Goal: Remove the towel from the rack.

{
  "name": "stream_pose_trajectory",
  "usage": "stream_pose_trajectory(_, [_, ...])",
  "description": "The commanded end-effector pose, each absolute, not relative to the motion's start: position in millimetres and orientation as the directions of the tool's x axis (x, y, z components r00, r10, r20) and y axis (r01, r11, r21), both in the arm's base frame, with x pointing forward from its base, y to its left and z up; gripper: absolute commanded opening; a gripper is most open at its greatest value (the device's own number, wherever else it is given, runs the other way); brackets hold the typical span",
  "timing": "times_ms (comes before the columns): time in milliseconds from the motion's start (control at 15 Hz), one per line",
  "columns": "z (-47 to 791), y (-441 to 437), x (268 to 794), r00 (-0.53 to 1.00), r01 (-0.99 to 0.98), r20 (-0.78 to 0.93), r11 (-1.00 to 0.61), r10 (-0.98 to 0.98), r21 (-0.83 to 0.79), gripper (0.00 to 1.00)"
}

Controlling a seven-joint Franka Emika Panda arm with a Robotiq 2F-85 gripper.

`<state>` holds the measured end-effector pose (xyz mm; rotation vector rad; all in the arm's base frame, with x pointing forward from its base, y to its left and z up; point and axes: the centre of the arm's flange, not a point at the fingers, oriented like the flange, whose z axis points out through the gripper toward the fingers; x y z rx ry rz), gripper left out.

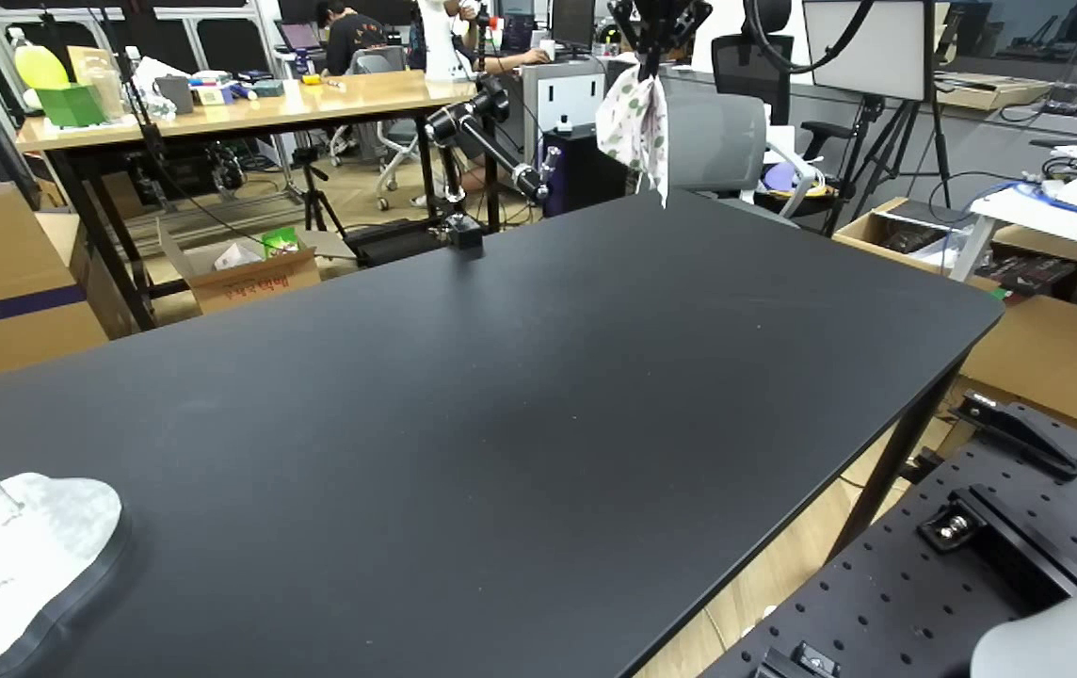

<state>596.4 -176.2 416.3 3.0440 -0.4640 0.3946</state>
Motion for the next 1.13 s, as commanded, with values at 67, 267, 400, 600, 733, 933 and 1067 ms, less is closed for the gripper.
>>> stream_pose_trajectory(67, [397.1, -171.7, 609.2, 0.975, -0.149, 0.162, -0.988, -0.152, -0.029, 0.01])
stream_pose_trajectory(267, [390.6, -161.9, 615.3, 0.99, -0.081, 0.115, -0.996, -0.084, -0.033, 0.36])
stream_pose_trajectory(400, [389.6, -159.3, 615.6, 0.991, -0.09, 0.099, -0.995, -0.093, -0.034, 0.5])
stream_pose_trajectory(600, [394.7, -160.1, 609.8, 0.98, -0.162, 0.111, -0.986, -0.164, -0.027, 0.7])
stream_pose_trajectory(733, [400.8, -159.6, 605.5, 0.962, -0.249, 0.111, -0.968, -0.25, -0.021, 0.84])
stream_pose_trajectory(933, [415.6, -157.1, 597.0, 0.928, -0.347, 0.132, -0.937, -0.348, -0.032, 0.99])
stream_pose_trajectory(1067, [428.5, -153.5, 591.7, 0.919, -0.368, 0.136, -0.929, -0.369, -0.039, 1.0])
